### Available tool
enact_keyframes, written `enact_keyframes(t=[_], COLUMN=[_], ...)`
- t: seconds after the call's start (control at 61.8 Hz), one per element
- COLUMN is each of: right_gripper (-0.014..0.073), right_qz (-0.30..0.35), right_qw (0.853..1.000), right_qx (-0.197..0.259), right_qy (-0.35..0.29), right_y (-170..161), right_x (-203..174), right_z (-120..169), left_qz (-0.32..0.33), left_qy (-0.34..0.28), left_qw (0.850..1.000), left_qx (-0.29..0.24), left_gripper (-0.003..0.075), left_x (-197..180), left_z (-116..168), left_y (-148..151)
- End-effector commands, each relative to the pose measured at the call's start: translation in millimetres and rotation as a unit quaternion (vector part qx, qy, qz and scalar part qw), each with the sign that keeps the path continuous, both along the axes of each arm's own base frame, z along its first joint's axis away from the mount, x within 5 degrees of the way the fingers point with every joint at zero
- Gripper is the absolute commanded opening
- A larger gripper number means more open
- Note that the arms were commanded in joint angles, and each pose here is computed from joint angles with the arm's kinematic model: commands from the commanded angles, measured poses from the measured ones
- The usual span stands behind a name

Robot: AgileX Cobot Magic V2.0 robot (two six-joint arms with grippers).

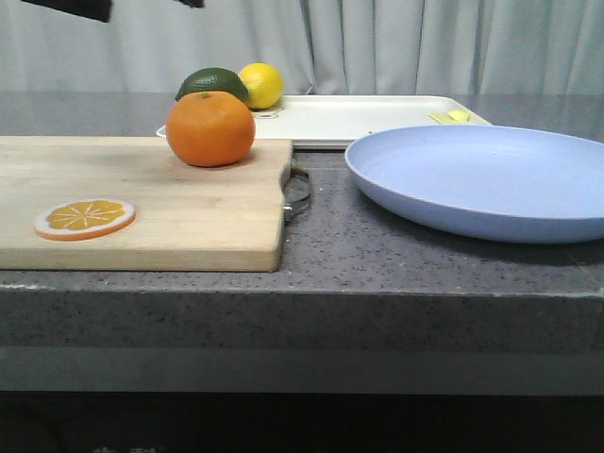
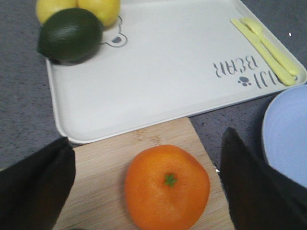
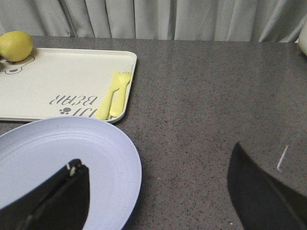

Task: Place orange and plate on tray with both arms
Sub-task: 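Lower the left gripper over the orange on the cutting board, then close the left gripper on the orange and lift it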

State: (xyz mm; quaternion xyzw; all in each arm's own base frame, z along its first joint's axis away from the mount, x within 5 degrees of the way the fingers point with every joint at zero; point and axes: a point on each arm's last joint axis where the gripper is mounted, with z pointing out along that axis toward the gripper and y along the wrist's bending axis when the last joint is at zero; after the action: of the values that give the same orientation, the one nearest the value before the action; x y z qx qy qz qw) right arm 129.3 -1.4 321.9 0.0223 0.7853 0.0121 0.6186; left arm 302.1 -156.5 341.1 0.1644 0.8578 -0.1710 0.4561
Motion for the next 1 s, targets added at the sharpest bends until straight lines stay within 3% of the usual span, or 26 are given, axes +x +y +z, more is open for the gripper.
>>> enact_keyframes(t=[0.0,0.21,0.453,0.793,0.987], right_gripper=[0.0598,0.0598,0.0598,0.0598,0.0598], right_qz=[-0.003,-0.003,-0.003,-0.003,-0.003], right_qw=[0.998,0.998,0.998,0.998,0.998], right_qx=[-0.005,-0.005,-0.005,-0.005,-0.005], right_qy=[-0.059,-0.059,-0.059,-0.059,-0.059], right_y=[-1.0,-1.0,-1.0,-1.0,-1.0], right_x=[2.0,2.0,2.0,2.0,2.0], right_z=[19.4,19.4,19.4,19.4,19.4], left_qz=[-0.017,-0.055,-0.058,-0.066,-0.072], left_qy=[-0.021,0.029,0.045,0.11,0.159], left_qw=[1.0,0.997,0.991,0.987,0.977], left_qx=[-0.012,0.054,0.111,0.1,0.123], left_gripper=[0.0588,0.0588,0.0588,0.0588,0.0588], left_x=[10.4,34.3,45.5,48.8,50.2], left_z=[24.6,19.0,5.6,-17.8,-37.7], left_y=[-16.3,-43.7,-45.7,-53.5,-55.1])
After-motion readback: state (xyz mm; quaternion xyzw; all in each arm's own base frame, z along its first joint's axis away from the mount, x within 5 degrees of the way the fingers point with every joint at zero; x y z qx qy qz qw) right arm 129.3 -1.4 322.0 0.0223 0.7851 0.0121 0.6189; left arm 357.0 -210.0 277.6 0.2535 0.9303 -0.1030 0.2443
